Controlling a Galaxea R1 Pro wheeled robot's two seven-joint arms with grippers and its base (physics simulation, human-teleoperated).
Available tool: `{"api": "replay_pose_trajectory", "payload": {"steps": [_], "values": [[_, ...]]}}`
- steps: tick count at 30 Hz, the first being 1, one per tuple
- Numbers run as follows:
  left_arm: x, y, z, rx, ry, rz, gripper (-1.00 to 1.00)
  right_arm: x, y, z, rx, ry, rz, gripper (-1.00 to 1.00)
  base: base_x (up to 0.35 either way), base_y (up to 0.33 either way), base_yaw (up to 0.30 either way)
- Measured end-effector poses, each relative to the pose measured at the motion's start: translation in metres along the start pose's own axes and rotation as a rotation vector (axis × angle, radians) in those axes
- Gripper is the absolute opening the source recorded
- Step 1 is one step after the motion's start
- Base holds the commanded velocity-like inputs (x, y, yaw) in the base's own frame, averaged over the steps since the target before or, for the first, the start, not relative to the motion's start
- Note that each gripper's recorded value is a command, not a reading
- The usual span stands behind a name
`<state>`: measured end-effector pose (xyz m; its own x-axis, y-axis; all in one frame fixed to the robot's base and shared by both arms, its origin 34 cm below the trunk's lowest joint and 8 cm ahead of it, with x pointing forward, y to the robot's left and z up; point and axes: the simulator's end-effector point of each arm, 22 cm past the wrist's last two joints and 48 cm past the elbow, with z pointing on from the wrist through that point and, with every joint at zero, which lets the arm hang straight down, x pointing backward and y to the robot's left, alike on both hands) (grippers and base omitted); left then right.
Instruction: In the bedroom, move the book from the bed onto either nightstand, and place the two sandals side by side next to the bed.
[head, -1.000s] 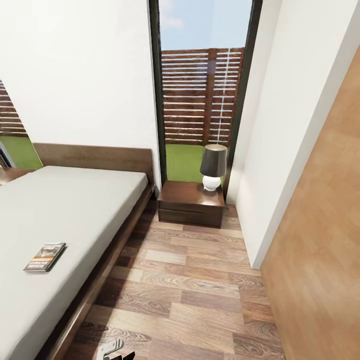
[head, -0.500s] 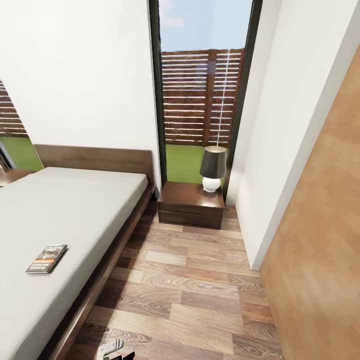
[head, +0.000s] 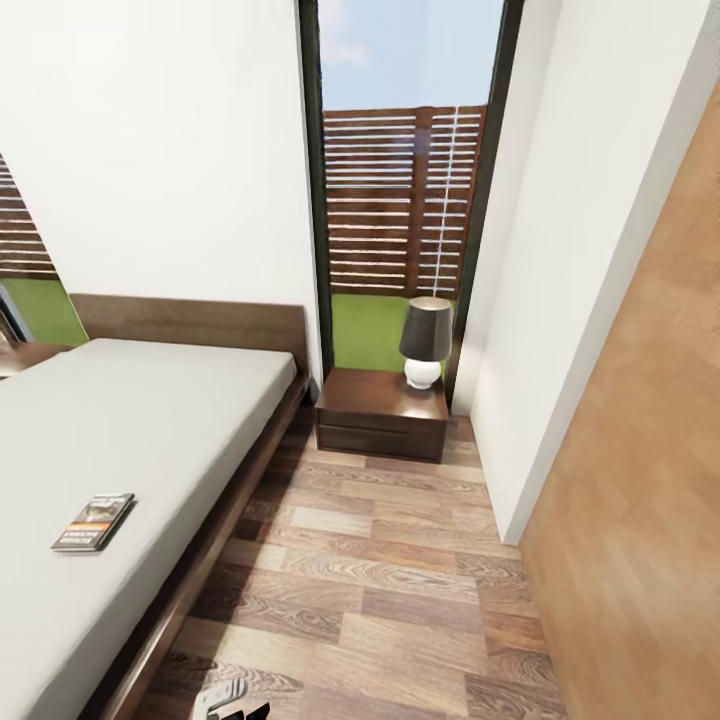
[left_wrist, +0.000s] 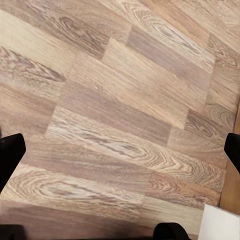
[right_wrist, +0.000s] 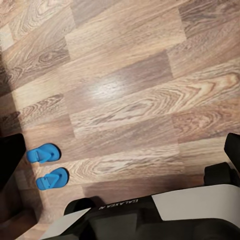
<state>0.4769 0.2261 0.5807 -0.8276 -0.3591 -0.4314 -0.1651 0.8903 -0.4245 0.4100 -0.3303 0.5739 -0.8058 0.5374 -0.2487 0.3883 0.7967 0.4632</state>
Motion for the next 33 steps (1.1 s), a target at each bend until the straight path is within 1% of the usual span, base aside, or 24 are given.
{"api": "replay_pose_trajectory", "payload": {"steps": [33], "values": [[-0.021,-0.01,-0.006,0.018,-0.047,0.016,1.0,-0.017,0.013,-0.005,-0.028,-0.041,-0.016,1.0,0.0,0.0,0.0]]}}
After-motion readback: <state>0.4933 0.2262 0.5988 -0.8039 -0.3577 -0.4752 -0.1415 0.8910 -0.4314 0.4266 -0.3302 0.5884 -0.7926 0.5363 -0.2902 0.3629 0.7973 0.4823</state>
